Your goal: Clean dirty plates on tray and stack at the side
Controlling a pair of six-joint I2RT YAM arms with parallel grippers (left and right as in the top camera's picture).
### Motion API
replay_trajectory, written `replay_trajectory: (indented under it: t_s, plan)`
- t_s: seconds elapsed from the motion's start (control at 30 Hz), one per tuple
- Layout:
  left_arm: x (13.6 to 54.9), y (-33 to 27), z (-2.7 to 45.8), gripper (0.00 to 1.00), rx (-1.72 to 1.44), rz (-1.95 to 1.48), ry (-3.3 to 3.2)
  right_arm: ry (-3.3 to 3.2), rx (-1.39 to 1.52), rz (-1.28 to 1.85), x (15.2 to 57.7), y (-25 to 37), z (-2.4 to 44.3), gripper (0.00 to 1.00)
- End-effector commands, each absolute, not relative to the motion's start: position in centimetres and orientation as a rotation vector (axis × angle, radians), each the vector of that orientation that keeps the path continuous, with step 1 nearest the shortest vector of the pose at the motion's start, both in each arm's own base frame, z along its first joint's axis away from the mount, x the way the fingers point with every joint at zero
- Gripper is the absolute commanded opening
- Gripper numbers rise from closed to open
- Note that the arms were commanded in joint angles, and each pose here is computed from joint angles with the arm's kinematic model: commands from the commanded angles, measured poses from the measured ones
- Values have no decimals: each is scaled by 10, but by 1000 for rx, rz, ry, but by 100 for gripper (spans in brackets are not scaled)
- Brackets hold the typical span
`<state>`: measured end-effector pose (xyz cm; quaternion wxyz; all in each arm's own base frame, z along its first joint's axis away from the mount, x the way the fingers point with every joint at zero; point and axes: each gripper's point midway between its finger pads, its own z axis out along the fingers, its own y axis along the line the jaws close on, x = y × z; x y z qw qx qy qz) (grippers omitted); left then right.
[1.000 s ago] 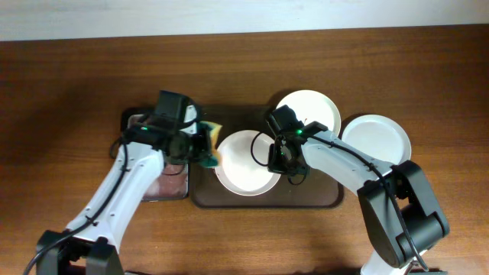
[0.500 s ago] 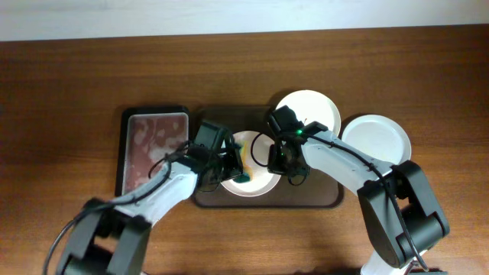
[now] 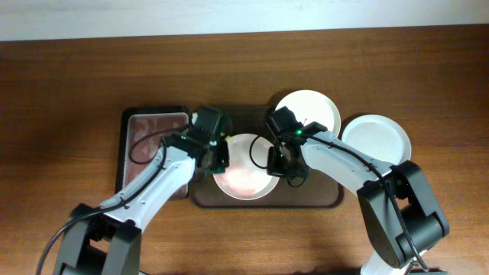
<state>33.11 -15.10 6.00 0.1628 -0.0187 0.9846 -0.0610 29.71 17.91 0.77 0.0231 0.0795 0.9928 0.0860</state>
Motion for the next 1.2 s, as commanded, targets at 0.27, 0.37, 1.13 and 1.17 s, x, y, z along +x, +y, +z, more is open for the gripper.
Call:
replay_trajectory:
  t_s: [0.27, 0.37, 1.13, 1.17]
  plan:
    - [346, -41, 131, 0, -321, -44, 2720, 3067, 249, 199, 299, 170, -2, 11]
    - [339, -17, 125, 0, -396, -8, 2749, 3075, 148, 269, 299, 178, 1, 4]
    - [330, -4, 97, 0, -426, 20, 2794, 2231, -287, -545, 339, 143, 213, 4]
    - [330, -4, 97, 0, -426, 19, 2793, 2192, -326, -583, 339, 147, 219, 4]
